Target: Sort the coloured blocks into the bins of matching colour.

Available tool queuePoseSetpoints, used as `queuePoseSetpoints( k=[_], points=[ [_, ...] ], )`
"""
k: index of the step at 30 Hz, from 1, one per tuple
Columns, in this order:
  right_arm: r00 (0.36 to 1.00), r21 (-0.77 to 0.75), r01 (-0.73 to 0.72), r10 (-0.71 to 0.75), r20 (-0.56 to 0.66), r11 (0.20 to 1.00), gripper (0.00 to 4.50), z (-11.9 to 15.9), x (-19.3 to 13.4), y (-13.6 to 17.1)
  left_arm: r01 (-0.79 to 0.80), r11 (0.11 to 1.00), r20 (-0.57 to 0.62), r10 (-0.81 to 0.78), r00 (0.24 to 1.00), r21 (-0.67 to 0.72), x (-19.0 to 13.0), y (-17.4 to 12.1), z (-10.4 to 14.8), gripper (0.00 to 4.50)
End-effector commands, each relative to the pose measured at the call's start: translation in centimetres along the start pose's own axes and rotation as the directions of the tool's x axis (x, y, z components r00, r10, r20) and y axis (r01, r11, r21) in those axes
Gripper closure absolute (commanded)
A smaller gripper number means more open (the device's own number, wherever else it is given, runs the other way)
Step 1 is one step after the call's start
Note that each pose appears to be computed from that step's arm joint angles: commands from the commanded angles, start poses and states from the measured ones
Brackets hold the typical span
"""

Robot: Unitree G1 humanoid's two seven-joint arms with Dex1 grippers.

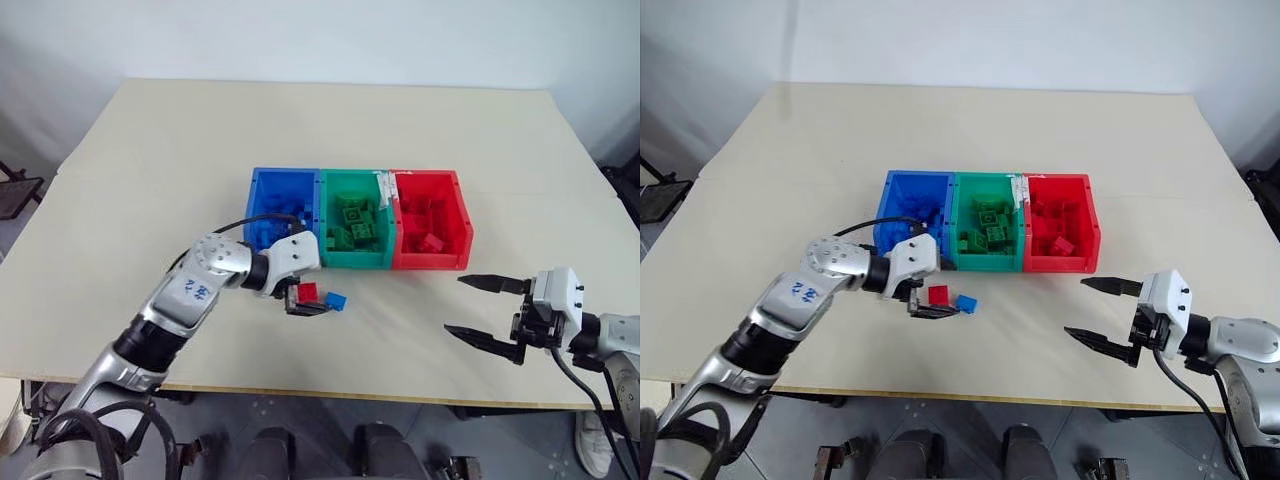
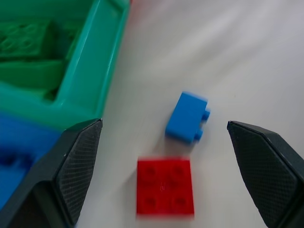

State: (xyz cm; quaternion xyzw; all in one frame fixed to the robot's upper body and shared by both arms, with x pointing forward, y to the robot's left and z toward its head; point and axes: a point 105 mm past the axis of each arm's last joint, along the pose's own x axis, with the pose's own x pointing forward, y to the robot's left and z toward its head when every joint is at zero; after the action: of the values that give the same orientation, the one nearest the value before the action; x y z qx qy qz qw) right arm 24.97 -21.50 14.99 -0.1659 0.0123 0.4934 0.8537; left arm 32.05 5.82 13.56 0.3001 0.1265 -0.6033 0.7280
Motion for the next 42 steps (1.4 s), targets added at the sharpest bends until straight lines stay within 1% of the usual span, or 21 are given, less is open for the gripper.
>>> queuePoseSetpoints(
  k=[1,3,5,6,9,13,16,19,20,23,24,27,28,29,30,32,36,39,41,42],
  points=[
    [0.999,-0.034,0.034,-0.033,0.029,0.999,0.03,1.0,-0.3,-0.1,0.031,0.999,-0.002,-0.031,1.000,0.016,0.6,-0.3,0.2,0.00],
    [0.999,-0.036,0.046,-0.045,0.029,0.998,0.03,1.0,-0.3,0.0,0.061,0.997,0.008,-0.061,0.998,0.043,1.3,-0.9,0.6,0.00],
    [0.998,-0.037,0.053,-0.052,0.033,0.998,0.00,1.1,-0.2,0.0,0.038,0.997,-0.031,-0.036,0.999,0.063,1.6,-0.6,0.2,0.41],
    [0.998,-0.037,0.055,-0.054,0.033,0.998,0.00,1.1,-0.2,0.1,0.048,0.997,-0.039,-0.045,0.998,0.064,1.7,-0.7,0.1,0.53],
    [0.998,-0.037,0.061,-0.060,0.032,0.997,0.00,1.0,-0.2,0.2,0.077,0.995,-0.050,-0.074,0.996,0.061,2.1,-1.1,-0.1,1.39],
    [0.997,-0.043,0.072,-0.071,0.035,0.996,0.00,1.2,0.0,0.1,0.077,0.996,-0.089,-0.072,0.993,0.054,2.6,-1.0,-0.8,2.67],
    [0.997,-0.048,0.073,-0.071,0.037,0.996,0.00,1.4,0.3,0.1,0.093,0.995,-0.087,-0.089,0.992,0.048,2.8,-1.2,-0.8,3.55],
    [0.997,-0.052,0.072,-0.070,0.041,0.996,0.00,1.7,0.7,0.0,0.090,0.994,-0.056,-0.087,0.995,0.055,2.8,-1.2,-0.3,3.58],
    [0.997,-0.053,0.072,-0.070,0.043,0.996,0.00,1.9,0.9,0.0,0.079,0.995,-0.014,-0.078,0.997,0.058,2.7,-1.0,0.4,3.58],
    [0.996,-0.052,0.073,-0.070,0.059,0.996,0.00,2.4,1.3,-0.1,-0.007,1.000,0.171,0.002,0.985,0.030,1.7,0.4,3.0,3.58],
    [0.995,-0.048,0.075,-0.071,0.069,0.996,0.00,2.5,1.3,-0.2,-0.039,0.998,0.232,0.027,0.972,0.044,1.0,0.8,3.9,3.58],
    [0.992,-0.040,0.080,-0.075,0.105,0.996,0.00,3.3,1.7,-0.2,-0.116,0.992,0.384,0.089,0.919,0.046,-1.8,1.2,5.4,3.58],
    [0.989,-0.041,0.085,-0.079,0.124,0.996,0.00,3.7,1.9,-0.3,-0.156,0.988,0.428,0.137,0.893,0.010,-3.1,1.6,5.5,3.58],
    [0.986,-0.045,0.090,-0.083,0.141,0.995,0.00,4.0,2.1,-0.3,-0.215,0.977,0.481,0.184,0.857,0.009,-4.5,2.0,5.9,3.58],
    [0.982,-0.048,0.095,-0.086,0.168,0.994,0.00,4.5,2.2,-0.3,-0.259,0.966,0.500,0.232,0.835,-0.016,-5.6,2.3,5.6,3.58],
    [0.968,-0.036,0.126,-0.115,0.225,0.991,0.00,5.4,2.5,-0.6,-0.356,0.933,0.499,0.334,0.800,-0.055,-7.6,3.0,4.7,3.58],
    [0.951,-0.042,0.157,-0.140,0.275,0.987,0.00,6.5,3.0,-0.8,-0.502,0.846,0.425,0.528,0.736,-0.181,-10.5,4.8,2.3,3.58],
    [0.947,-0.039,0.165,-0.147,0.285,0.985,0.00,6.5,3.2,-1.0,-0.566,0.772,0.315,0.635,0.705,-0.289,-11.1,6.5,0.2,3.58],
    [0.949,-0.038,0.163,-0.146,0.278,0.986,0.00,6.2,3.3,-1.0,-0.544,0.751,0.302,0.653,0.694,-0.374,-10.8,7.1,-0.1,3.58],
    [0.951,-0.039,0.161,-0.145,0.275,0.986,0.00,6.0,3.3,-1.1,-0.538,0.749,0.308,0.655,0.690,-0.386,-10.6,7.3,0.0,3.58]
  ],
)
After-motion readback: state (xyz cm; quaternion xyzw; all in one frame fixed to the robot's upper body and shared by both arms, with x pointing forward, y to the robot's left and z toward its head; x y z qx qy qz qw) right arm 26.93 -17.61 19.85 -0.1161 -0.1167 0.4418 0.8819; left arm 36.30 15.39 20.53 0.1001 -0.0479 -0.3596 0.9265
